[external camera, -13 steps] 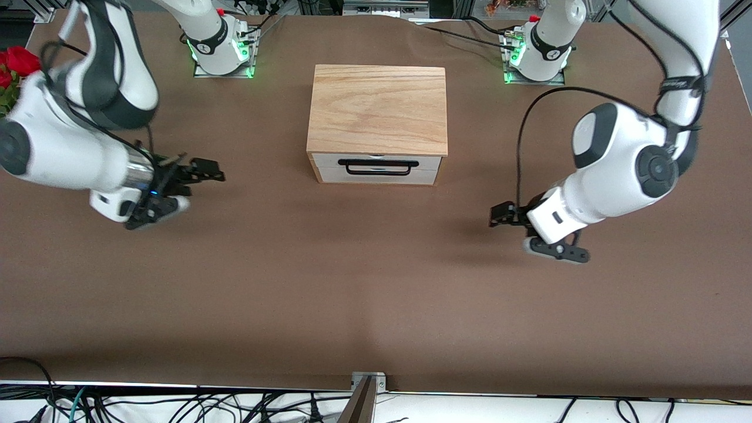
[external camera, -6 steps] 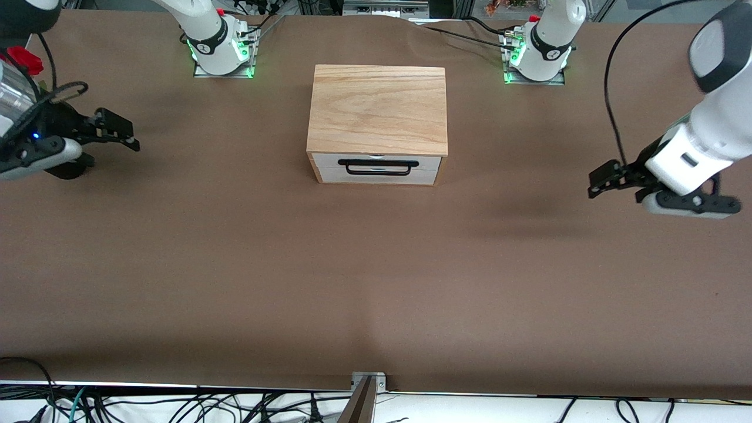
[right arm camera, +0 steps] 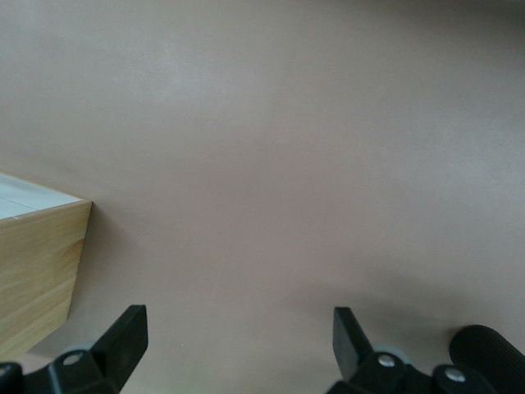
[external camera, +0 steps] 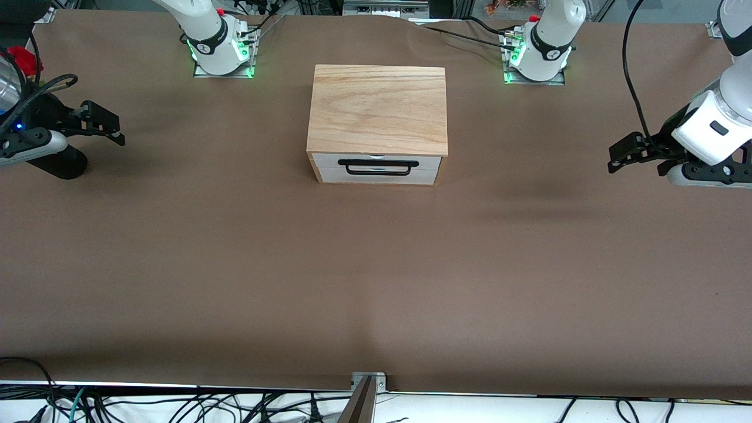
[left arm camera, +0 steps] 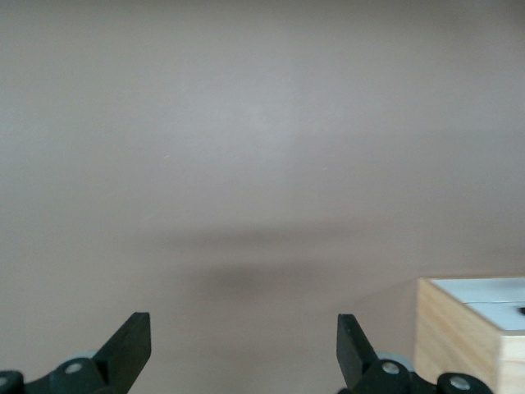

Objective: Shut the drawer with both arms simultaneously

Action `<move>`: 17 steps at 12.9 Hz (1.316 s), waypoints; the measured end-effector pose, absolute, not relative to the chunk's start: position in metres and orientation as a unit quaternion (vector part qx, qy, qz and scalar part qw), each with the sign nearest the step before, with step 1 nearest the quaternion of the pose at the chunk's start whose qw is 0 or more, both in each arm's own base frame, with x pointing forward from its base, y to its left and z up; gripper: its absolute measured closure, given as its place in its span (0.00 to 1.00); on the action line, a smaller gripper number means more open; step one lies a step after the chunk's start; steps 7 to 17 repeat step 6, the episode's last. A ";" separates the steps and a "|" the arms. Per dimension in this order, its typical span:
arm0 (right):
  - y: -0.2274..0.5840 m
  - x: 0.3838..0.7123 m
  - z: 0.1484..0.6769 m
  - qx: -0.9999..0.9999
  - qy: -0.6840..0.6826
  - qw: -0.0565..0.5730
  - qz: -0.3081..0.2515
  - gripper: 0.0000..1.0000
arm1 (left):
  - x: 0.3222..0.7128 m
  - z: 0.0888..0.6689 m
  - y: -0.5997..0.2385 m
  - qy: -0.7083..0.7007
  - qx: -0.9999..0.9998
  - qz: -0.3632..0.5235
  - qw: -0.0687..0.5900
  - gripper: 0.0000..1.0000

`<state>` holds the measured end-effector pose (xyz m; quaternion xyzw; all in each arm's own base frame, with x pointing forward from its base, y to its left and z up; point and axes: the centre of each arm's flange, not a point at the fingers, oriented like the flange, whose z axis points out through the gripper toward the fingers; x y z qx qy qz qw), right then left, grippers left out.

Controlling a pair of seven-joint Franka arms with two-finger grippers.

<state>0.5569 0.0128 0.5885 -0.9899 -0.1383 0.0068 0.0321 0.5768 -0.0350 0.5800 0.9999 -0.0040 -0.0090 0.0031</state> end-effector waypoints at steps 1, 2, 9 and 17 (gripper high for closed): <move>0.012 0.557 0.588 -0.990 -0.138 0.032 0.007 0.00 | 0.576 0.580 -0.036 -0.006 1.000 -0.012 -0.001 0.00; 0.012 0.557 0.588 -0.990 -0.138 0.032 0.007 0.00 | 0.574 0.579 -0.037 -0.007 1.000 -0.018 -0.002 0.00; 0.011 0.557 0.588 -0.990 -0.137 0.029 0.007 0.00 | 0.573 0.581 -0.039 -0.009 1.000 -0.021 -0.002 0.00; 0.011 0.557 0.588 -0.990 -0.137 0.029 0.007 0.00 | 0.573 0.581 -0.039 -0.009 1.000 -0.021 -0.002 0.00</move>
